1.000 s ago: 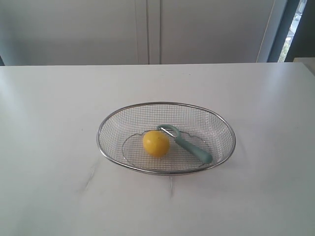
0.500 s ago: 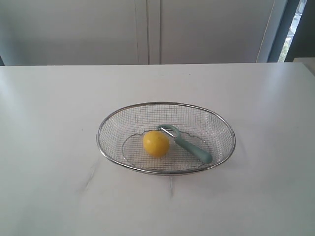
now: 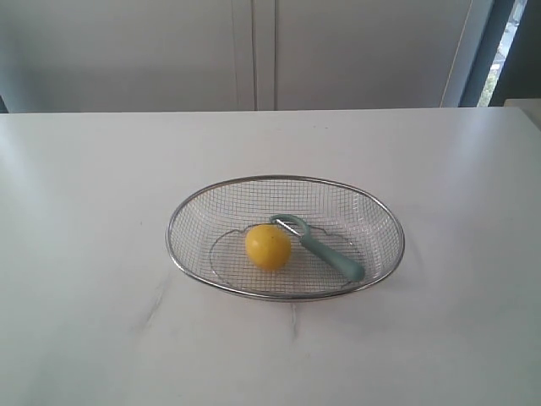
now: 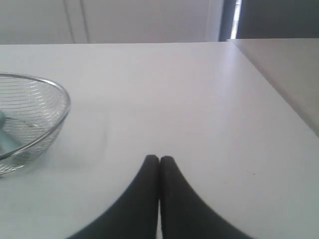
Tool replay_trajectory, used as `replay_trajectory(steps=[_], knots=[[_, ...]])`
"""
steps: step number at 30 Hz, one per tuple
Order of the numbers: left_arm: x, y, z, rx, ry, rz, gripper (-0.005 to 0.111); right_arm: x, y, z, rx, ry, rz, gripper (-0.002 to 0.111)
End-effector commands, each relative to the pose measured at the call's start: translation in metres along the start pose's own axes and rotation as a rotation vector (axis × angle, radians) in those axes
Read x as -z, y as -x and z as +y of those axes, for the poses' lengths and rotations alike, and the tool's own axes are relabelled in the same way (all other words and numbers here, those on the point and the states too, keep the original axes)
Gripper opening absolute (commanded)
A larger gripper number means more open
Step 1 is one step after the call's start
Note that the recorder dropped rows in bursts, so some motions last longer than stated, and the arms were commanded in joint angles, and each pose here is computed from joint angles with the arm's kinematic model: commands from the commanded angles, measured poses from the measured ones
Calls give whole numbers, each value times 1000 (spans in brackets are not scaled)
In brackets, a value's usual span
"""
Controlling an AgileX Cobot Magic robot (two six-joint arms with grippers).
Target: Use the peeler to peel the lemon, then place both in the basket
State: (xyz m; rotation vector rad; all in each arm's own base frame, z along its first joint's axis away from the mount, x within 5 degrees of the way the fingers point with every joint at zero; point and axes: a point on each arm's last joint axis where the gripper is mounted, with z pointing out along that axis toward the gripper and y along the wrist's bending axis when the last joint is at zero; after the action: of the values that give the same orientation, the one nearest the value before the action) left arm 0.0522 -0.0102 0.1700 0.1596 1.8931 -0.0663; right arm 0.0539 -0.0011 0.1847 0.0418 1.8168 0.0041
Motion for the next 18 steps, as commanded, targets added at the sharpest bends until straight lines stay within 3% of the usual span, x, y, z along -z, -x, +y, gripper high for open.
replay_trajectory(steps=[1, 18], knots=[[0, -1, 0, 10, -1, 0, 0, 0, -1, 7, -38, 110, -2, 0], [0, -1, 0, 10, -1, 0, 0, 1, -3, 9, -20, 152, 14, 0]])
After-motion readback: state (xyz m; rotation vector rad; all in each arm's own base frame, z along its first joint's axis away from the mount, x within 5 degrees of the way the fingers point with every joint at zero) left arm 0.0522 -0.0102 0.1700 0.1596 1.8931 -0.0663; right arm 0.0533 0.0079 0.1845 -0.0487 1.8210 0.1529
